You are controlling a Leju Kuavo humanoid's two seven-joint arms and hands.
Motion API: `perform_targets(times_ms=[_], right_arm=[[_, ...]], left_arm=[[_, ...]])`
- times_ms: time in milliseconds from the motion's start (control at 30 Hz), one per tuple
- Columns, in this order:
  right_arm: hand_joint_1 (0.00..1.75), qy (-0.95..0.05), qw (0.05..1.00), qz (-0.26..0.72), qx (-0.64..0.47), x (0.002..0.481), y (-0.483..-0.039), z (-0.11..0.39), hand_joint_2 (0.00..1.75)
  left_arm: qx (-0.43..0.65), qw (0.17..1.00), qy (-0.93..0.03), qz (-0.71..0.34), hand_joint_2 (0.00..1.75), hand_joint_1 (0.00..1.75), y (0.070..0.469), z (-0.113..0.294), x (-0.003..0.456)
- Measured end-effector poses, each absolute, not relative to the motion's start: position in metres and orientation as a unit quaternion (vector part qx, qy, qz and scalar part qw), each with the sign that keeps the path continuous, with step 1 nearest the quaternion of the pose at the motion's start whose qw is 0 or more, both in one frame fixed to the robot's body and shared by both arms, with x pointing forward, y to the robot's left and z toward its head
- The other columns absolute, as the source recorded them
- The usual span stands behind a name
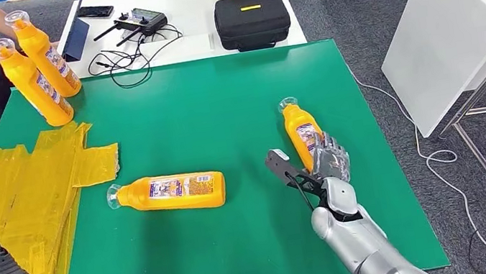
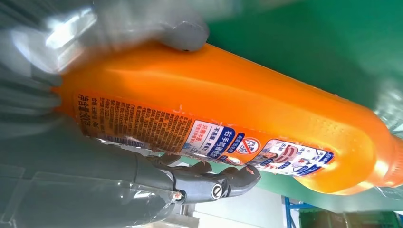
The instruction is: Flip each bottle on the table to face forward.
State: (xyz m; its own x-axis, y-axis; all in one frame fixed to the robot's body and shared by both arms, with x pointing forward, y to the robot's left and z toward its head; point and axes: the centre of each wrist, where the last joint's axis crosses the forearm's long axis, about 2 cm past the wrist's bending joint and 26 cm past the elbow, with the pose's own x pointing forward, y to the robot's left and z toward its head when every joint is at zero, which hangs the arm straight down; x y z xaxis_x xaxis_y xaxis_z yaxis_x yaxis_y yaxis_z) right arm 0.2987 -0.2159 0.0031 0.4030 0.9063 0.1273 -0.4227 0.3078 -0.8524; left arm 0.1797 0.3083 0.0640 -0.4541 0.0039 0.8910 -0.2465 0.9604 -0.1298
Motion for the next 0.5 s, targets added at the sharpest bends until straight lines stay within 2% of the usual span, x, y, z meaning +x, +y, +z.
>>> perform_targets(times_ms=[500], right_arm=[[0.0, -0.276, 0.767, 0.437, -0.38, 0.292, -0.239, -0.004, 1.75]], left_arm=[[0.059, 0.514, -0.847, 0.122, 0.0, 0.0, 0.307, 0.064, 0.194]])
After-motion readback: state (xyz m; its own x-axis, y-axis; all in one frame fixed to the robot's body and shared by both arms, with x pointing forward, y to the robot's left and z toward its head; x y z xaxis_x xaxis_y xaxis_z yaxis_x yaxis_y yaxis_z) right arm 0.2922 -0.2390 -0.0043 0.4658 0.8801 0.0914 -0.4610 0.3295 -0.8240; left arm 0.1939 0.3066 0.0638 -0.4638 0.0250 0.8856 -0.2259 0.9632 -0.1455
